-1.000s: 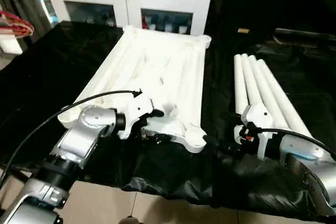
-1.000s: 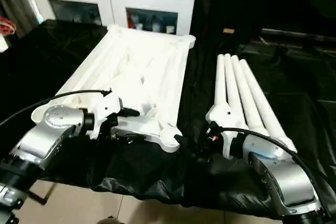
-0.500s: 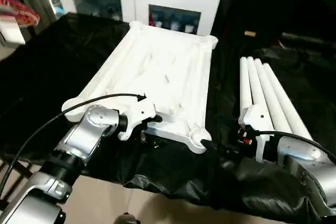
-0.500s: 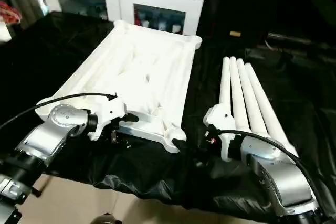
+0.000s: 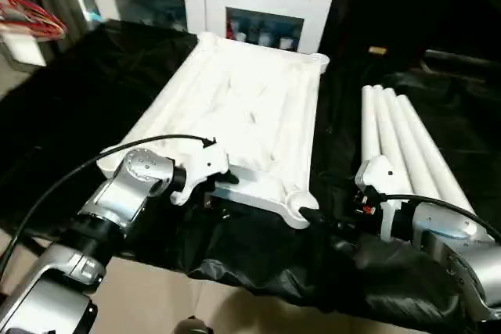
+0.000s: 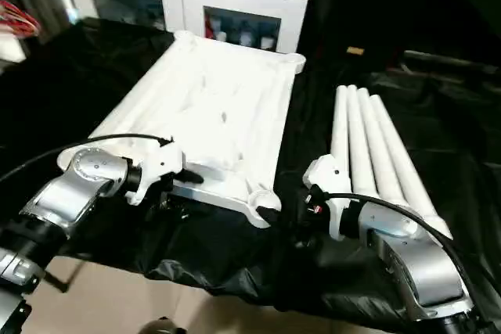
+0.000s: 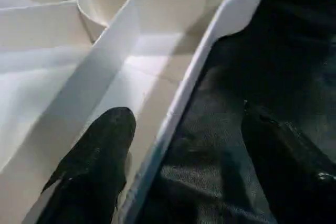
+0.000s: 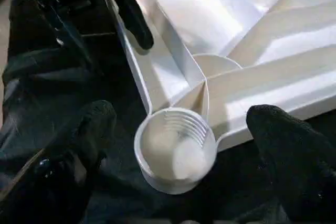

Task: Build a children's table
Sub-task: Move table base

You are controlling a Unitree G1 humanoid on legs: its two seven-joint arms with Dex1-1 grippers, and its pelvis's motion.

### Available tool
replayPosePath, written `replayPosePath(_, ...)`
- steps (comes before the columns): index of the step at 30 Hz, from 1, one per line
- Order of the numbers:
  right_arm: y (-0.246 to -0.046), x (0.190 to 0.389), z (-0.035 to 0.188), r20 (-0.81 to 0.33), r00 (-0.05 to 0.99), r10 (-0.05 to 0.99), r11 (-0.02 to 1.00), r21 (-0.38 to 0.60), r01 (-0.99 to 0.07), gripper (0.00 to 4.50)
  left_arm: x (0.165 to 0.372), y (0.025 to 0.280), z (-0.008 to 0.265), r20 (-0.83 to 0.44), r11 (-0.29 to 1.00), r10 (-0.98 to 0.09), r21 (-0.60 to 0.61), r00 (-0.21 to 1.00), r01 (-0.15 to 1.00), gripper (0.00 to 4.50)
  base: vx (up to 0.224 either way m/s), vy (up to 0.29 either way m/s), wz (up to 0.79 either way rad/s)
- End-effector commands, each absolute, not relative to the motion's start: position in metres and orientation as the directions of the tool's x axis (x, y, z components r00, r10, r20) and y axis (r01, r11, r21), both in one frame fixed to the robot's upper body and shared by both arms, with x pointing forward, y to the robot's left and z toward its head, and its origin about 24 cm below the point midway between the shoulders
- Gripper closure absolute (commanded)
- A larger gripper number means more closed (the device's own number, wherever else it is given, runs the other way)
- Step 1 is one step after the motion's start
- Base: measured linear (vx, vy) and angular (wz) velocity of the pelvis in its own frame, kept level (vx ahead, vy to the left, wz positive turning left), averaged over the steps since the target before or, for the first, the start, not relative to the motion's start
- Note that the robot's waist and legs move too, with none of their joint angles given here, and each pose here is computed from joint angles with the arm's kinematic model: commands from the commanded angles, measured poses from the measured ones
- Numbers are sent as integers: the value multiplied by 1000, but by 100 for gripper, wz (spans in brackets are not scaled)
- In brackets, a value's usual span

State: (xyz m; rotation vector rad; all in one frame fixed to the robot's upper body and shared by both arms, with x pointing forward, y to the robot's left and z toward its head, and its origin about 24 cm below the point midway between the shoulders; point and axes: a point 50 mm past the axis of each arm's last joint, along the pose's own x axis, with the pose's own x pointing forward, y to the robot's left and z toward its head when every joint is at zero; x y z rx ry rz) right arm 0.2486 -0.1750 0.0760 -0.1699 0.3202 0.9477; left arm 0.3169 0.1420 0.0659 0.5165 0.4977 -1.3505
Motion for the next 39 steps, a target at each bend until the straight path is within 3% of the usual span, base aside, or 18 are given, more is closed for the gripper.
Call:
replayPosePath(1,-180,252,80,-339,562,754,588,-30,-808,0,320,137,70,-624,95,-772,71,119,993,116,0,0,0)
replayPosePath(13,-181,245,79,-346,563,751,589,-34,-807,0,333,119,75,-597,59,-797,81,95,995,212,0,0,0)
replayPosePath(20,-184,243,78,-355,567,743,593,-43,-804,0,335,109,69,-603,39,-796,24,45,999,265,0,0,0)
replayPosePath(21,-184,243,78,-356,566,744,591,-44,-805,0,335,108,69,-605,38,-795,21,43,999,288,0,0,0)
replayPosePath(25,-183,242,78,-361,561,745,587,-45,-809,0,337,109,65,-622,45,-782,15,45,999,302,0,0,0)
replayPosePath(26,-183,242,78,-361,561,745,587,-45,-809,0,337,109,65,-622,45,-782,15,45,999,331,0,0,0)
replayPosePath(30,-181,240,76,-369,551,749,579,-40,-814,0,337,111,61,-640,55,-766,29,61,998,358,0,0,0)
replayPosePath(31,-181,240,76,-369,550,749,579,-39,-815,0,337,112,60,-642,61,-764,33,68,998,384,0,0,0)
replayPosePath(39,-178,239,76,-363,554,750,582,-36,-812,0,329,111,57,-601,99,-791,65,118,993,415,0,0,0)
